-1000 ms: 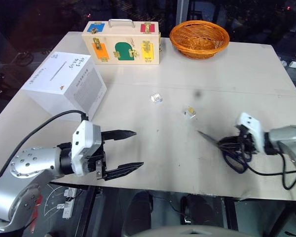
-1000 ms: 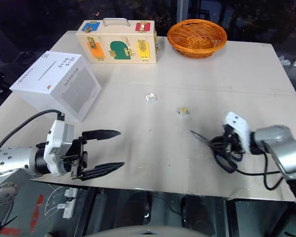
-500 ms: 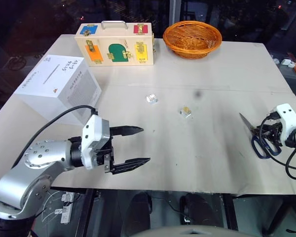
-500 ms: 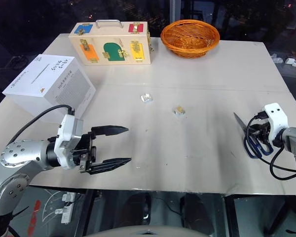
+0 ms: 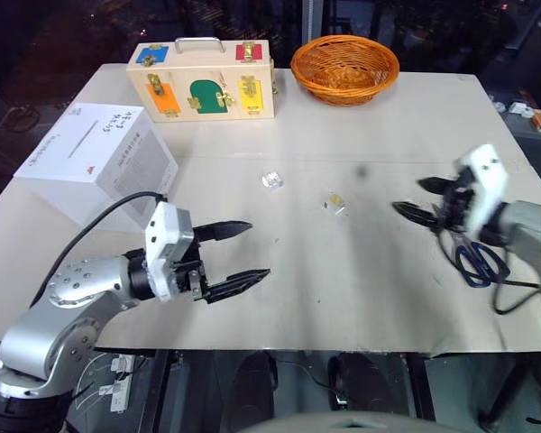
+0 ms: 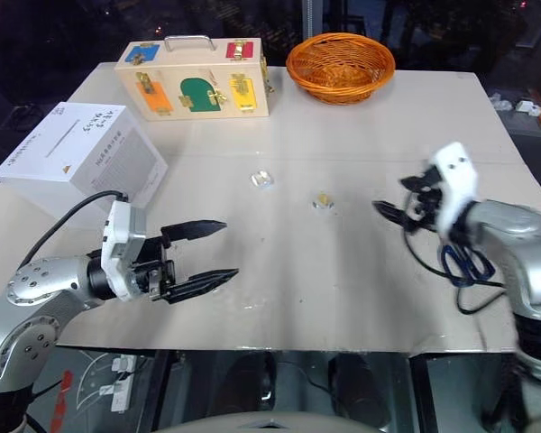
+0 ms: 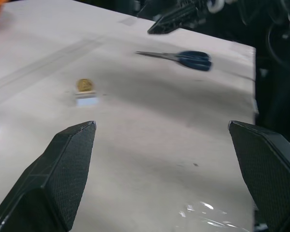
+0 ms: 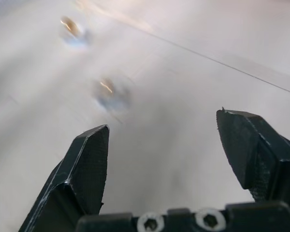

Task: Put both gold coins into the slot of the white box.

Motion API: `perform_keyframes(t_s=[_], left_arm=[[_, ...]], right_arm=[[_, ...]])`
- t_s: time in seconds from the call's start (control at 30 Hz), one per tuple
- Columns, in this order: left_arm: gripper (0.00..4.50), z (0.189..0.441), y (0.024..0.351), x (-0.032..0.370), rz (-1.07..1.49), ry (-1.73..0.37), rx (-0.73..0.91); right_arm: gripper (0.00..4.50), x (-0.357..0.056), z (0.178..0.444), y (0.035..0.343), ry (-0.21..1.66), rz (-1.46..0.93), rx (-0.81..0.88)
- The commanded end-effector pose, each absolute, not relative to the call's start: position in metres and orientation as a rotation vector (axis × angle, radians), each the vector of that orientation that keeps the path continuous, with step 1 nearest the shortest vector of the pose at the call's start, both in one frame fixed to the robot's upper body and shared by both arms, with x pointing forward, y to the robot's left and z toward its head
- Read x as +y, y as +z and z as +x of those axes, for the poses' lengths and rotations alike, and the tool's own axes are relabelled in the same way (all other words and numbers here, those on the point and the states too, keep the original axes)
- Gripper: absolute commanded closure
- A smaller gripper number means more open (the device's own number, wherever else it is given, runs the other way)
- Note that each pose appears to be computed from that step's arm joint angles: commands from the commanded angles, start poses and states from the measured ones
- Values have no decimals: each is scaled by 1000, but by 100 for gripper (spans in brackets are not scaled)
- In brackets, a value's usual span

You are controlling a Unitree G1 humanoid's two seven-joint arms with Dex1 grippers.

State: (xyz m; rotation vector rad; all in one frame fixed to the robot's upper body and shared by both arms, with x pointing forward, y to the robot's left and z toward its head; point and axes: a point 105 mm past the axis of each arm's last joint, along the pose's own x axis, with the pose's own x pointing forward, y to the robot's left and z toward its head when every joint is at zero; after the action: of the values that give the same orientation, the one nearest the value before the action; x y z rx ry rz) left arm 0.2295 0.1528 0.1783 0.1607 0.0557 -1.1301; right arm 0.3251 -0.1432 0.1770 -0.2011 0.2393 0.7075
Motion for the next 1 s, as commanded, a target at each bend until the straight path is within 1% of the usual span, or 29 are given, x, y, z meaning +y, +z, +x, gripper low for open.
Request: perform_keyframes(t_s=[0.03,0.07,0.27,0.3,0.33,0.37,0.57,0.67,1.0], left_arm=[[0,231,188,155,169,-1104,16],[0,231,188,156,171,-1102,16],[0,230,187,158,179,-1084,18],[0,229,187,157,179,-1083,18],[0,228,187,156,178,-1078,17],[0,228,187,156,178,-1075,18],[0,224,188,154,181,-1063,20],[0,224,189,154,183,-1057,19],[0,223,193,151,188,-1054,20]], right_arm=[[147,-126,340,176,670,-220,235],[197,-122,345,173,658,-230,241],[197,-96,359,165,713,-216,277],[259,-94,360,163,721,-218,283],[293,-90,361,162,736,-221,289],[312,-89,364,162,736,-223,293],[312,-82,372,161,759,-219,301],[395,-80,376,159,760,-220,306],[395,-81,379,154,758,-233,324]])
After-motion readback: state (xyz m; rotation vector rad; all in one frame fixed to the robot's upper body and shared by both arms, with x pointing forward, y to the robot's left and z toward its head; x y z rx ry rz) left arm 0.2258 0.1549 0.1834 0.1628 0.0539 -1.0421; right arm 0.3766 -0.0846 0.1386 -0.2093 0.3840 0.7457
